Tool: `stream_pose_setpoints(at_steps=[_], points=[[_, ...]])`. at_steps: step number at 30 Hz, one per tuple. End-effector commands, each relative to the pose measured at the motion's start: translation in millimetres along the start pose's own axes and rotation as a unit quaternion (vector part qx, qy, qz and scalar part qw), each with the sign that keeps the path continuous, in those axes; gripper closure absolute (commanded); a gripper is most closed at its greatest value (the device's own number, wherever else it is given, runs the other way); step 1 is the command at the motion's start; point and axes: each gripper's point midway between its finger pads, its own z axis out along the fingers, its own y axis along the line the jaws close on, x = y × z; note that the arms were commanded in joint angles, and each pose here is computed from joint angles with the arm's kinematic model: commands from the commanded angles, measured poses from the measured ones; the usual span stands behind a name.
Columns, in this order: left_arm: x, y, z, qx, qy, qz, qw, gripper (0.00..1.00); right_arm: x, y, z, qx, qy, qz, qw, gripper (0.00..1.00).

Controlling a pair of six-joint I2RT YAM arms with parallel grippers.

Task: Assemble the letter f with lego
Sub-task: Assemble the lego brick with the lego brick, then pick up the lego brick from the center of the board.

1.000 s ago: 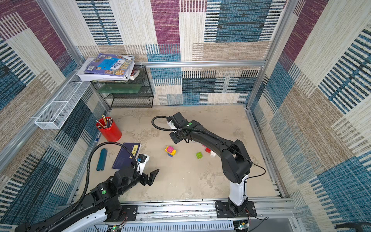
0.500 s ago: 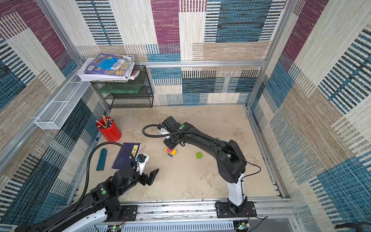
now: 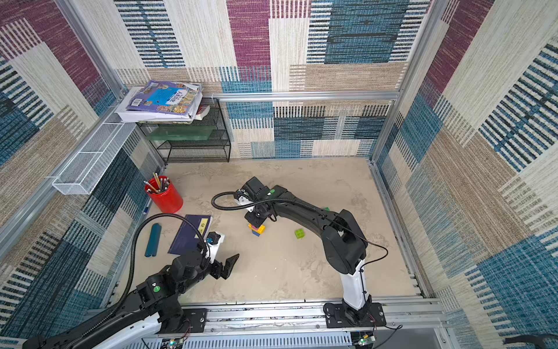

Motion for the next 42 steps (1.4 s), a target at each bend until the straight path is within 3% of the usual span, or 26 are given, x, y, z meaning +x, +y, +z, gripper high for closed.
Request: stream_pose_setpoints(at_steps=[1,24,37,42], points=[[-2,2,1,-0.006,-0.005,-0.007,1.0,0.01,0,2,1,-0.006,0.003,-0.007,1.0,0.65],[-2,1,2,-0.005,-0.003,-0.006,1.0,0.01,16,6,11,-0.02,0.036,-0.016,0.999,0.65],[-2,2,2,-0.006,-0.003,-0.005,1.0,0.01,70,1,48,-0.009,0.11,0.019,0.994,0.68],[-2,1,2,-0.006,-0.002,-0.005,1.0,0.01,68,-10,45,0.003,0.092,0.044,0.995,0.69]])
